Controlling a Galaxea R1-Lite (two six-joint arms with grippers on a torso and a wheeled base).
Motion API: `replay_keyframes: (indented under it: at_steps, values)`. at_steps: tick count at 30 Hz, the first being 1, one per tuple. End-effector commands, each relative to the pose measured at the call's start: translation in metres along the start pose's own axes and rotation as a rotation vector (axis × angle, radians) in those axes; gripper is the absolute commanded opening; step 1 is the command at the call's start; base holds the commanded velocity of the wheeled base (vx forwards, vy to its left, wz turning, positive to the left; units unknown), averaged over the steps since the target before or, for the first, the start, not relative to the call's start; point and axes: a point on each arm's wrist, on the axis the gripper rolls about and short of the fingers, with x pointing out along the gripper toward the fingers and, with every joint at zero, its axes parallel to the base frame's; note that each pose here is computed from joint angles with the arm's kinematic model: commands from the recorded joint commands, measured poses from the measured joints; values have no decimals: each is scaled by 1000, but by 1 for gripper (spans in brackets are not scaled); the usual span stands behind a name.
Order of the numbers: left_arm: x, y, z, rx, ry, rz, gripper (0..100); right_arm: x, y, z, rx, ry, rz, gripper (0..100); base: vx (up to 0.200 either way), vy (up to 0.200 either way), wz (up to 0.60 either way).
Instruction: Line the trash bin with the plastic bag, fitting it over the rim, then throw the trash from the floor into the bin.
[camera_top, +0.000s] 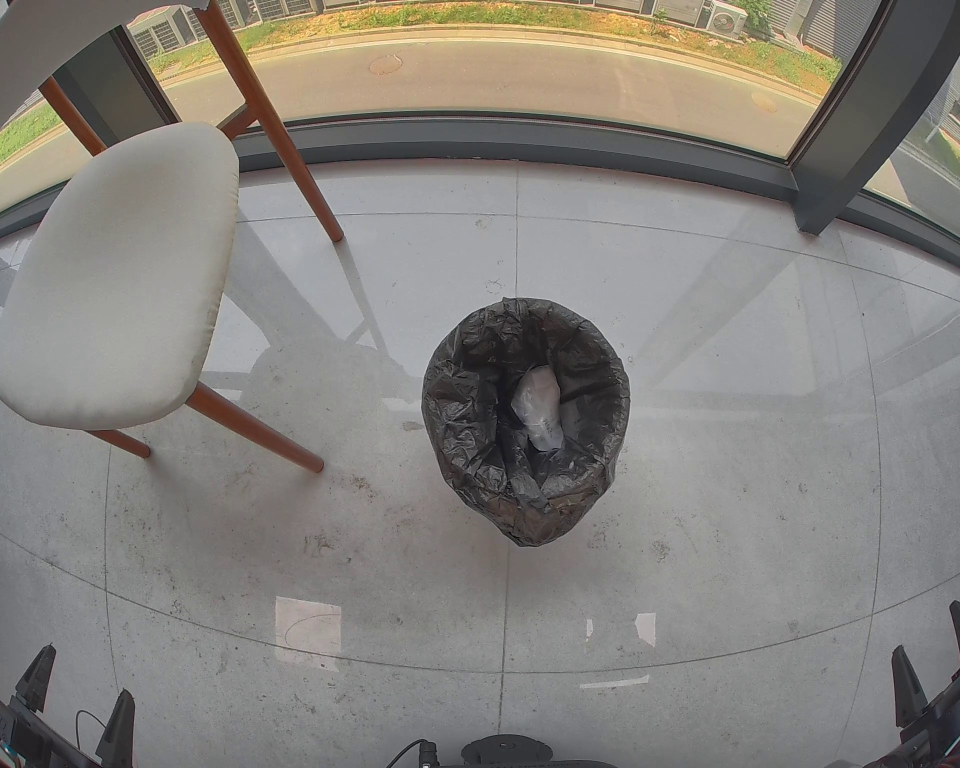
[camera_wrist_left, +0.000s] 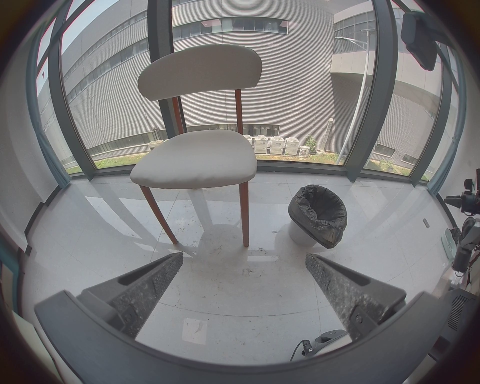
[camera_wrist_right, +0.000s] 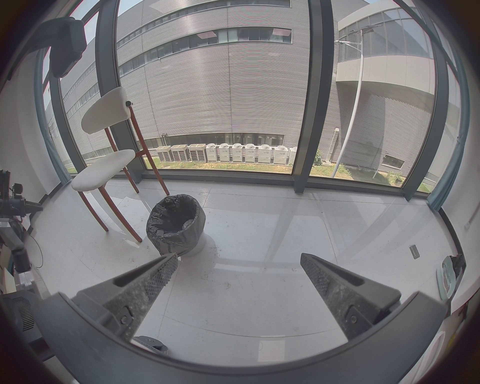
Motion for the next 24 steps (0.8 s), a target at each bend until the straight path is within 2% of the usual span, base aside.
replay_keyframes:
  at_steps: [1, 21, 24]
  values:
    - [1, 0, -3, 0, 14, 0, 100, 1, 0, -5, 0, 15, 1, 100, 0, 200, 0]
    - [1, 0, -3, 0, 14, -2, 100, 1, 0, -4, -1, 15, 1, 100, 0, 200, 0]
    - [1, 0, -3, 0, 14, -2, 100, 1, 0, -5, -1, 16, 3, 100, 0, 0, 0]
